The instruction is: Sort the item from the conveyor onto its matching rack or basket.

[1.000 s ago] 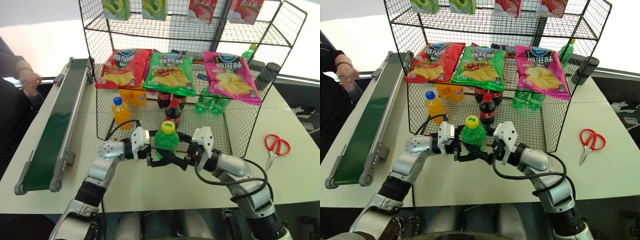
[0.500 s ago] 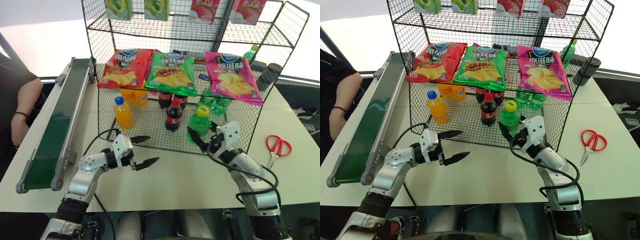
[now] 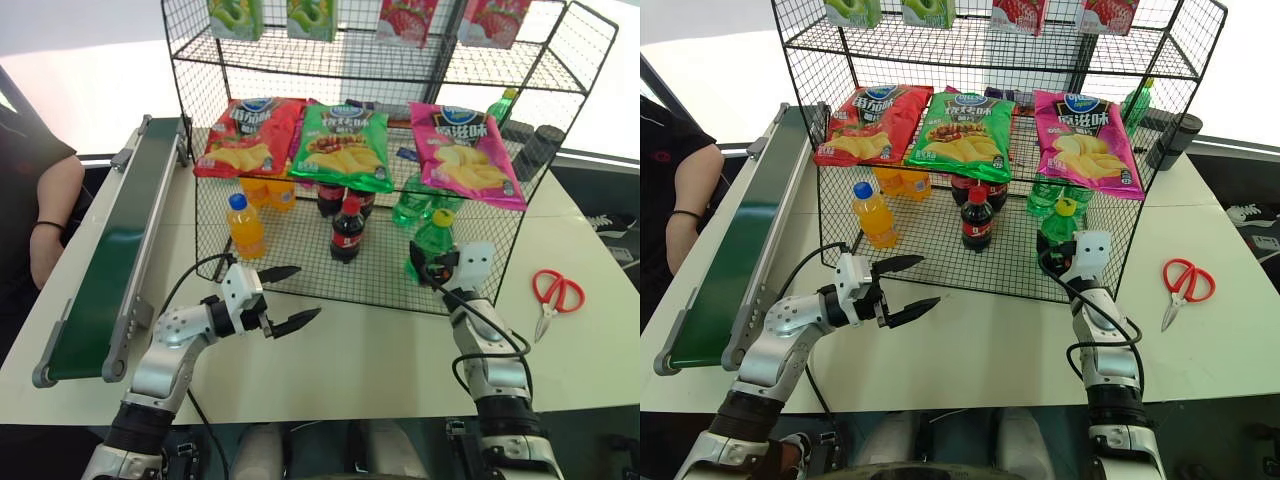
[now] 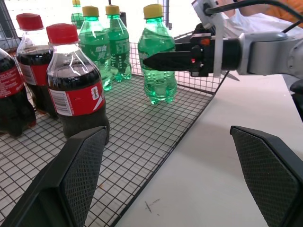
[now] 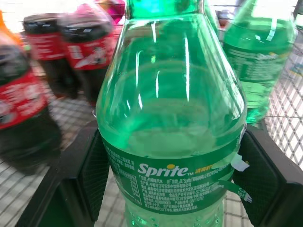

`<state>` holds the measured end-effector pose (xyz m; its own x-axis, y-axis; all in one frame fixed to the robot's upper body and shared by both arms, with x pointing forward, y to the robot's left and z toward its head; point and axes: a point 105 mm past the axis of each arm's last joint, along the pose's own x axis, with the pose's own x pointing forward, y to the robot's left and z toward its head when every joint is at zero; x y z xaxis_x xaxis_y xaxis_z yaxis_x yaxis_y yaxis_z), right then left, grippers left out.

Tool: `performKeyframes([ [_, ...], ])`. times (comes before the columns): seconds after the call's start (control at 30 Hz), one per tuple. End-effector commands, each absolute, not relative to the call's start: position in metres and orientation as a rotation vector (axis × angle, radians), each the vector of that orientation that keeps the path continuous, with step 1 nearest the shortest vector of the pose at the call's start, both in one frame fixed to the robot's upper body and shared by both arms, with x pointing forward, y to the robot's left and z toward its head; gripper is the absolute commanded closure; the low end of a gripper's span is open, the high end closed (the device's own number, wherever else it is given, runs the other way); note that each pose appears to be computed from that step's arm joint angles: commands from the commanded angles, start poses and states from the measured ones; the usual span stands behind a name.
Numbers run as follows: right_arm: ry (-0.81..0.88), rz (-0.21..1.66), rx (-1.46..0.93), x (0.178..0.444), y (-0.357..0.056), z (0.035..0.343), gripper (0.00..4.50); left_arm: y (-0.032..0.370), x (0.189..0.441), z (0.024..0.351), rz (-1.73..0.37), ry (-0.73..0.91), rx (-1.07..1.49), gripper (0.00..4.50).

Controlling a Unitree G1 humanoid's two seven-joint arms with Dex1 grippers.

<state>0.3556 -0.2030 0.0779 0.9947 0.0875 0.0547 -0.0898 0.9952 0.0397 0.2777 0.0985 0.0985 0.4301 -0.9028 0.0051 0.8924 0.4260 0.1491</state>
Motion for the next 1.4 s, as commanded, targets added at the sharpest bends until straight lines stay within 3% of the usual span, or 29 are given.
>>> performKeyframes([
  [0.03,-0.141,0.053,0.039,0.363,-0.21,0.097,1.45,0.093,0.277,0.113,-1.14,-0.151,0.138,0.05],
  [0.27,-0.119,0.048,0.047,0.362,-0.209,0.09,1.45,0.089,0.276,0.114,-1.155,-0.154,0.139,0.05],
  [0.3,-0.118,0.047,0.051,0.362,-0.209,0.089,0.44,0.088,0.276,0.114,-1.157,-0.155,0.139,0.0],
  [0.37,-0.122,0.045,0.047,0.361,-0.21,0.091,0.05,0.088,0.276,0.114,-1.16,-0.155,0.14,0.0],
  [0.93,-0.137,0.149,-0.155,0.308,-0.205,0.11,0.05,0.121,0.292,0.112,-1.054,-0.122,0.189,0.0],
  [1.17,-0.122,0.399,-0.239,0.27,-0.188,0.122,0.05,0.16,0.301,0.105,-0.907,-0.023,0.206,0.0],
  [1.4,-0.039,0.513,-0.253,0.241,-0.205,0.123,0.05,0.2,0.292,0.09,-0.777,0.086,0.243,0.0],
])
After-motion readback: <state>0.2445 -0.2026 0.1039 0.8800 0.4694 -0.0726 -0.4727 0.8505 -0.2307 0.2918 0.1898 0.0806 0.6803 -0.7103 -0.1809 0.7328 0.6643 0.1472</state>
